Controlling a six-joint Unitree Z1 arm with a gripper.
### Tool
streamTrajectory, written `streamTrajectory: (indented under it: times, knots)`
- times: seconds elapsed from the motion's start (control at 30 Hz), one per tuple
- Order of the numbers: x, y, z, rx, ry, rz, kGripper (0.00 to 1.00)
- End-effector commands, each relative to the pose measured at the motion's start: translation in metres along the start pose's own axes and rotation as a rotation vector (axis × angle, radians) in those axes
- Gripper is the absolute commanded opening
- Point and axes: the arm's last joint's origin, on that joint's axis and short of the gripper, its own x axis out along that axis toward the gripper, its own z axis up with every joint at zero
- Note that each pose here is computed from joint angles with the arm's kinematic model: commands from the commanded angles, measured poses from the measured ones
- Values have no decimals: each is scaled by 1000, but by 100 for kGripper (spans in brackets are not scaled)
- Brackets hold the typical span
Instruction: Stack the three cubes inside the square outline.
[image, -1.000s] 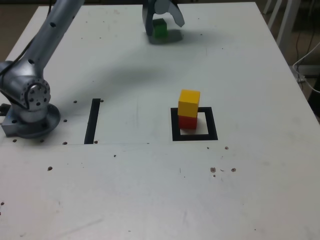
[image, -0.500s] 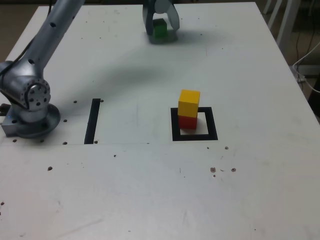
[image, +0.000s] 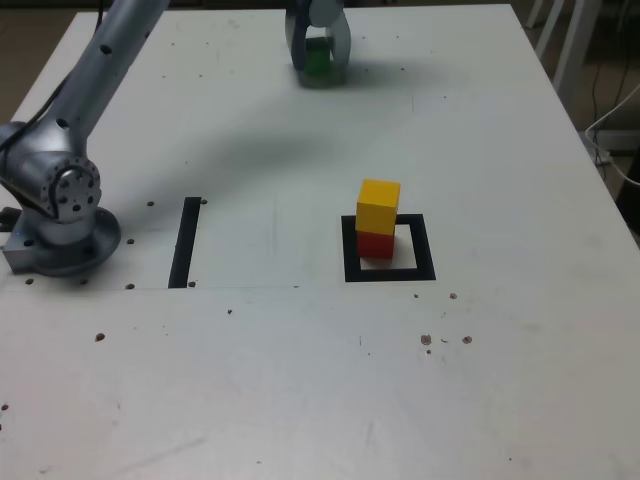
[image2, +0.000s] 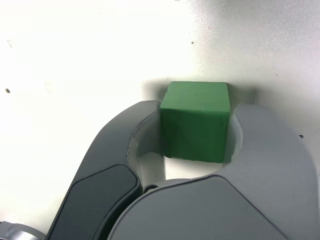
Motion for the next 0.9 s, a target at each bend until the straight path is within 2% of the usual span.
streamTrajectory:
  times: [0.0, 0.4, 0.6, 0.87]
  knots:
    - [-6, -5, -3, 10, 17, -7, 31]
    - [-38, -41, -5, 67, 6, 26, 31]
    - [-58, -79, -8, 120, 7, 46, 31]
    - [-92, -141, -25, 178, -19, 88, 31]
